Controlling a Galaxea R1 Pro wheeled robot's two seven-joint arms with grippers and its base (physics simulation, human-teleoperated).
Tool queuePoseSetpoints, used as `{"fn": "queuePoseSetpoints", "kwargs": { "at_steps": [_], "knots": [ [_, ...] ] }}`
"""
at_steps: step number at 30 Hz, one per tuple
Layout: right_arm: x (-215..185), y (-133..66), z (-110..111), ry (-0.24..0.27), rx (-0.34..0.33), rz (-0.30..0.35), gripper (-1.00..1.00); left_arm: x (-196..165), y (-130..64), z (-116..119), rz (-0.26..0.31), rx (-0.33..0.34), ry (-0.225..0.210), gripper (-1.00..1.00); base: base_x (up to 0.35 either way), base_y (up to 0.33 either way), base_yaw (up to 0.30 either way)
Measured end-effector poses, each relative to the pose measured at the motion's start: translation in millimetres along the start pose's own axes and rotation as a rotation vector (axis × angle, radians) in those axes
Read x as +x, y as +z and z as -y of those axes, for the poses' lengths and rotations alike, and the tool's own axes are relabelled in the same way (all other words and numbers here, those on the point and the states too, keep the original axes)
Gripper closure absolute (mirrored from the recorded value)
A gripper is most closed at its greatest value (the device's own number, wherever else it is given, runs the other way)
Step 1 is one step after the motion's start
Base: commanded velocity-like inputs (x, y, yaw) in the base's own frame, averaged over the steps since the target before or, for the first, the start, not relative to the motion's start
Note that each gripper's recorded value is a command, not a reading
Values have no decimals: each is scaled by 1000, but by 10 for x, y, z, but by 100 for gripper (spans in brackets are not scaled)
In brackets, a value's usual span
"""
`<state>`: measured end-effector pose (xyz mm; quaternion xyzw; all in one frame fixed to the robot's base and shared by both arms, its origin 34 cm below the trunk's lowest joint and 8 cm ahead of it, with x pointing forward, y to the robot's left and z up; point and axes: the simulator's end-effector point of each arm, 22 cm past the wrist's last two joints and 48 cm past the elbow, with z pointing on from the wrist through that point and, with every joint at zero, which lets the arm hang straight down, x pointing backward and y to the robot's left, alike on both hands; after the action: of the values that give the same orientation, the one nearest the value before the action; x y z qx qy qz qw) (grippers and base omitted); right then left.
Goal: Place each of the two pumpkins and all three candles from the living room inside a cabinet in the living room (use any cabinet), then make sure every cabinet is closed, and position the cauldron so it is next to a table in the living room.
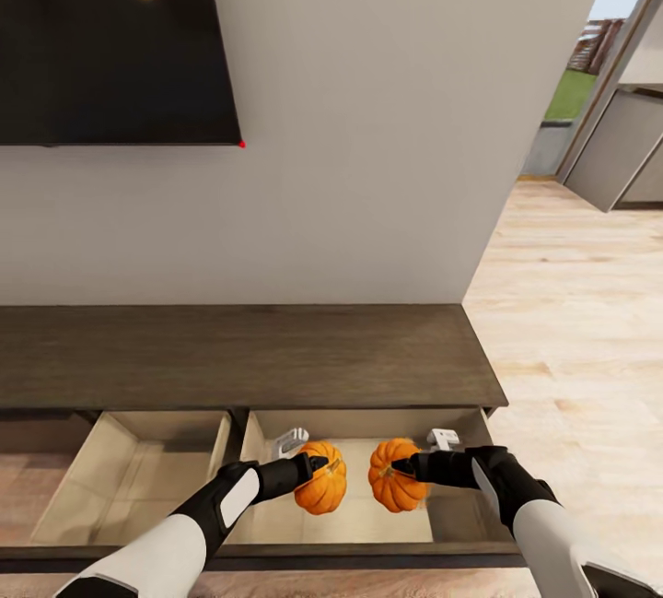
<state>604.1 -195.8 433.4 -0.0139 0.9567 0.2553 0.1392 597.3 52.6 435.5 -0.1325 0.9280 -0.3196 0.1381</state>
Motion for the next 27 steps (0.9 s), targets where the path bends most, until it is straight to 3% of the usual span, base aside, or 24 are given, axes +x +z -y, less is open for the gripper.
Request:
{"fn": "queuePoseSetpoints", "kwargs": {
  "at_steps": [4, 14, 22, 27],
  "knots": [
    [-55, 82, -117, -8, -15, 9, 100, -18, 29, 8, -1, 3, 0, 100, 0, 0, 0],
    [-122, 208, 96, -2, 56, 22, 100, -135, 160, -66, 1, -31, 9, 100, 0, 0, 0],
    [-192, 220, 138, -1, 65, 29, 100, -330, 173, -35, 15, -35, 23, 100, 0, 0, 0],
    [-222, 306, 199, -5, 68, 33, 100, -267, 273, -116, -5, -45, 35, 100, 0, 0, 0]
  ]
}}
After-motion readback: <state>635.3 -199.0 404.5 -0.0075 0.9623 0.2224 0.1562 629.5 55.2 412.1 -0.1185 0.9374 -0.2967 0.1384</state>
